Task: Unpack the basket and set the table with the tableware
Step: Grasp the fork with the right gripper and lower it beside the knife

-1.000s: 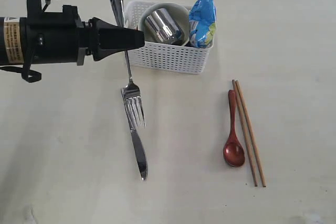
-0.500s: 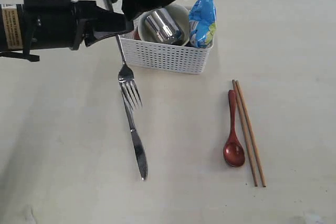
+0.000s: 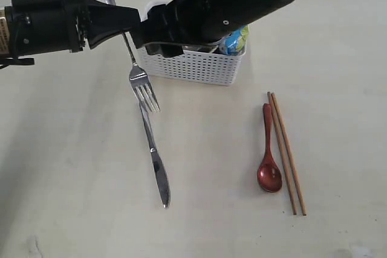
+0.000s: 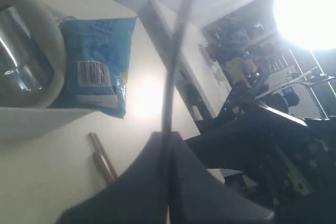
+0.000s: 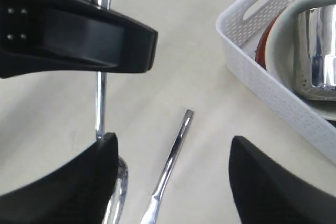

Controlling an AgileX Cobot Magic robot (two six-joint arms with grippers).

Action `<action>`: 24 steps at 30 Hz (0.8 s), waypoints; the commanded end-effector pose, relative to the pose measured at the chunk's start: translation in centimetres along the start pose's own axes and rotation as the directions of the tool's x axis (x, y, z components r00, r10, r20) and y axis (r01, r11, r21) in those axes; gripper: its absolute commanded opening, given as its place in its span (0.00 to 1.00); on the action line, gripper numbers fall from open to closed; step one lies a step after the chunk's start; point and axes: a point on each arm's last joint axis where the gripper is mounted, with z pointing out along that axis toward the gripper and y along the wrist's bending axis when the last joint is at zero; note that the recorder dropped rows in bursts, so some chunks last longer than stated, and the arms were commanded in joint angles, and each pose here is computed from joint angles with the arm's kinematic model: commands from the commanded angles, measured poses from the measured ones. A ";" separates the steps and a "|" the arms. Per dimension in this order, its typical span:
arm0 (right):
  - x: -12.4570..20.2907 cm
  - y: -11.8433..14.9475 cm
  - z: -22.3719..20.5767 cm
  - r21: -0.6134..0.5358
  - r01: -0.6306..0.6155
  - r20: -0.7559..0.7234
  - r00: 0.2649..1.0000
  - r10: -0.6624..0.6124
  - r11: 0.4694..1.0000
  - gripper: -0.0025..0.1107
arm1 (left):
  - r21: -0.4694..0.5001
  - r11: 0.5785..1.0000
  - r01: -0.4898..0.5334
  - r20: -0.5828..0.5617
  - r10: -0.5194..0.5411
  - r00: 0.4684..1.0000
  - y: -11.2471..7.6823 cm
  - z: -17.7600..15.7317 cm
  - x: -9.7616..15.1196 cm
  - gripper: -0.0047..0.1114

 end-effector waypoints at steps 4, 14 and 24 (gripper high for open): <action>-0.2 1.0 0.2 -0.114 -0.010 0.030 0.999 0.013 0.993 0.54 | -0.001 1.000 0.007 0.019 -0.007 1.000 0.0 0.0 -0.3 0.04; 0.4 1.9 4.0 -0.103 -0.002 0.036 0.999 0.006 0.995 0.54 | -0.004 1.000 0.003 0.010 -0.003 1.000 0.0 0.0 -0.2 0.04; 0.0 1.3 5.2 -0.077 -0.038 0.094 0.995 0.045 0.996 0.29 | -0.012 1.000 -0.014 -0.008 0.013 1.000 0.1 0.0 -0.1 0.04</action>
